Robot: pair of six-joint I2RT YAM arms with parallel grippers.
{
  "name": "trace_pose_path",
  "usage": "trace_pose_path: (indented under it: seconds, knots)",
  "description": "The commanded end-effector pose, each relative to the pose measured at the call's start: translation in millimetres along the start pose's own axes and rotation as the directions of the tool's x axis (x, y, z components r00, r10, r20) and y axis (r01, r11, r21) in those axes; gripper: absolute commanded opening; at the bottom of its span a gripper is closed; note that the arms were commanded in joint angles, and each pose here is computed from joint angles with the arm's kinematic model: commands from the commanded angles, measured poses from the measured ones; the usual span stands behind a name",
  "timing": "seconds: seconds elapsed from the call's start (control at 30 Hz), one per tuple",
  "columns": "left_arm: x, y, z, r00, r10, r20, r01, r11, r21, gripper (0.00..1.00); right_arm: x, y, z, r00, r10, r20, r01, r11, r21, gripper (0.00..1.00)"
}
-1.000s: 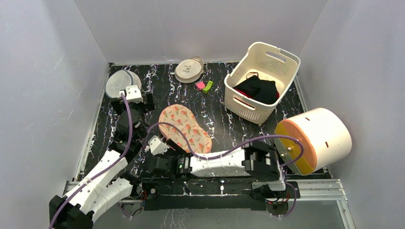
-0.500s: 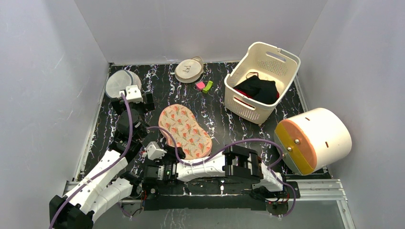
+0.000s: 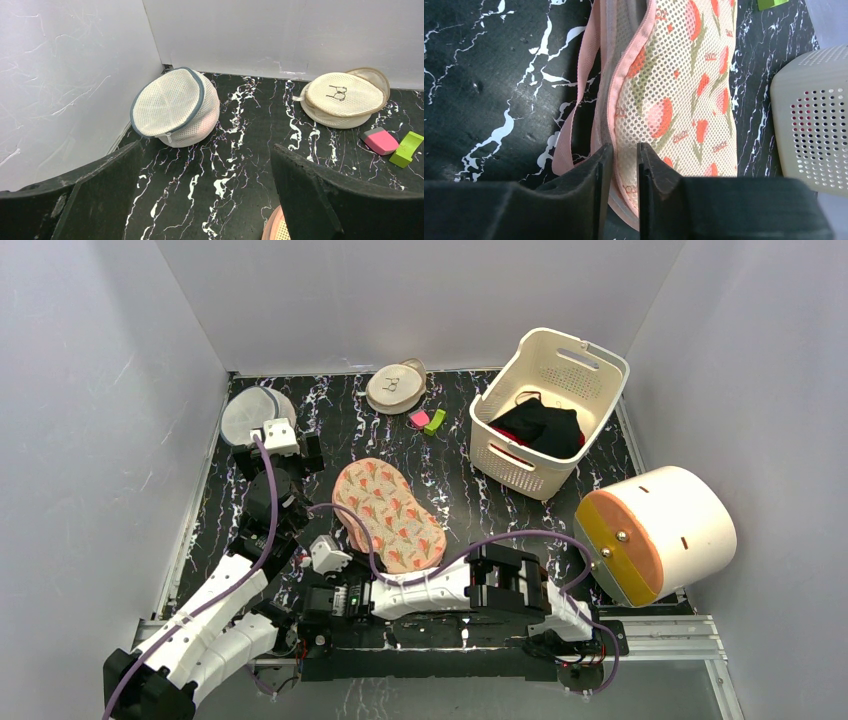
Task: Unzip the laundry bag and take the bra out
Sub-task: Open the laundry bag at the center of the board.
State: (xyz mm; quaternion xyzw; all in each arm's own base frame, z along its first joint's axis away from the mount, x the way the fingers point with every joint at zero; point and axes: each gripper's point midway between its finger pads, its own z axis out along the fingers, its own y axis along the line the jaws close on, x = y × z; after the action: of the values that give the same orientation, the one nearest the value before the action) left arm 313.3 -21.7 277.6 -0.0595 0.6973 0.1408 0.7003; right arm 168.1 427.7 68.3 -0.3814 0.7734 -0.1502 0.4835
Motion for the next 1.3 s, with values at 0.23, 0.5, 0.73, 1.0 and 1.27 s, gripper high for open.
trace_pose_path:
  seconds: [0.23, 0.5, 0.73, 1.0, 1.27]
  knots:
    - [-6, 3, 0, 0.999, -0.026, 0.022, 0.027, 1.000, -0.012, 0.98, -46, -40, -30, 0.936, 0.328, 0.125, -0.305, 0.936, -0.177, 0.00]
    - [-5, 3, 0, 0.999, -0.027, 0.018, 0.027, 1.000, -0.015, 0.98, -69, -75, -29, 0.701, 0.709, -0.073, -0.594, 0.525, -0.609, 0.00]
    - [-5, 3, 1, 0.999, -0.028, 0.017, 0.028, 1.000, -0.011, 0.98, -58, -137, -13, 0.466, 0.850, -0.244, -0.726, 0.210, -0.655, 0.00]
    - [-5, 2, 1, 0.999, -0.028, 0.016, 0.028, 1.000, -0.010, 0.99, -38, -187, 14, 0.413, 0.888, -0.204, -0.820, 0.264, -0.508, 0.00]
    - [-5, 1, 1, 1.000, -0.028, 0.014, 0.028, 1.000, -0.005, 0.98, 5, -229, 40, 0.462, 0.881, -0.106, -0.872, 0.428, -0.239, 0.00]
